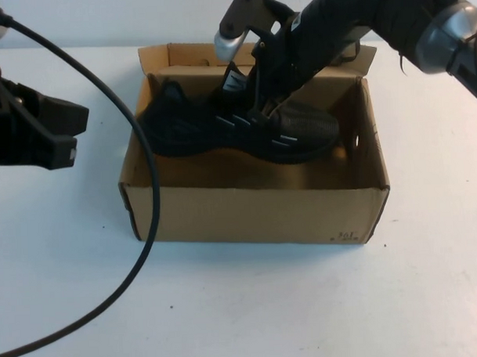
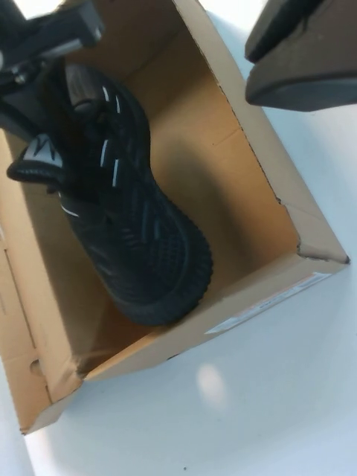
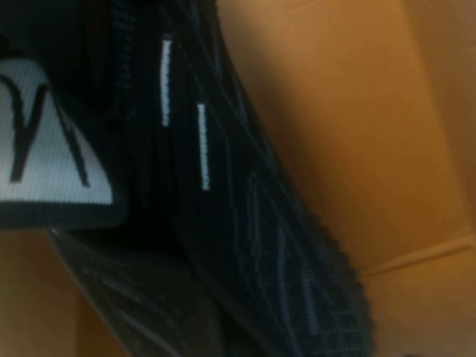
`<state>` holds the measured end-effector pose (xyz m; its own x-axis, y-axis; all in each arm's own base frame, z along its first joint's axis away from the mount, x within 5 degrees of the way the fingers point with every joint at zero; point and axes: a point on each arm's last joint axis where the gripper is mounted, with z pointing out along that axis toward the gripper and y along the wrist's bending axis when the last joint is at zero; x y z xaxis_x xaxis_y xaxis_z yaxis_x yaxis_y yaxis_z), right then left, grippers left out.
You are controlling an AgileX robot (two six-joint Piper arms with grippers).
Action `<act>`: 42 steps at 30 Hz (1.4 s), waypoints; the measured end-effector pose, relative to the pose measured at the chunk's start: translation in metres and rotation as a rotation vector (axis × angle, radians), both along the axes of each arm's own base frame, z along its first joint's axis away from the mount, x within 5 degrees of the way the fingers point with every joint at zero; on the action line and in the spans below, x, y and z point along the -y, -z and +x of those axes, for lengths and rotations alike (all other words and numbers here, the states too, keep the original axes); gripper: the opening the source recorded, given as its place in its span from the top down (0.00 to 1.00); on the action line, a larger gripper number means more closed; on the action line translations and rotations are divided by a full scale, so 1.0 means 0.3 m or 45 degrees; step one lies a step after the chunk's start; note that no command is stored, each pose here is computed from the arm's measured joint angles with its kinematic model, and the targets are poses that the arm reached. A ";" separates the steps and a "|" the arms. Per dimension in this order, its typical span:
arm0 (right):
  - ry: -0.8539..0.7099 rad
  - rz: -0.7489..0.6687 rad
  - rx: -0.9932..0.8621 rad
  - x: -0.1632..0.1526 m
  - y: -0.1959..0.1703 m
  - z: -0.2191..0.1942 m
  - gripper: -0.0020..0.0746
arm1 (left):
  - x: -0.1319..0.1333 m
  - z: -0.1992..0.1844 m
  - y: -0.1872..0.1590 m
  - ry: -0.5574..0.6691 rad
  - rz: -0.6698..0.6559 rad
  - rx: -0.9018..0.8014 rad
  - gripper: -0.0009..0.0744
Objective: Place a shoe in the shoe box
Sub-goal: Place the shoe in the shoe box
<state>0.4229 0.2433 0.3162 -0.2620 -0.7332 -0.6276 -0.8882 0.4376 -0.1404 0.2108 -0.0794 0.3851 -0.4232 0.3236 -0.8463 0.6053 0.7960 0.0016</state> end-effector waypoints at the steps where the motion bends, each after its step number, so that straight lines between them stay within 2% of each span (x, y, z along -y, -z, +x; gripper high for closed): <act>1: 0.005 0.001 0.004 0.002 0.005 0.006 0.95 | 0.000 0.000 0.000 0.000 -0.001 -0.004 0.99; 13: 0.052 -0.010 0.033 0.053 0.028 0.054 0.95 | 0.003 0.010 0.014 0.000 0.000 -0.038 0.99; 19: 0.068 0.011 0.065 0.047 0.036 0.069 0.95 | 0.007 0.027 0.029 -0.010 -0.006 -0.072 0.99; 42: 0.081 -0.016 -0.007 0.024 0.185 0.122 0.95 | 0.008 0.025 0.031 -0.006 -0.006 -0.086 0.99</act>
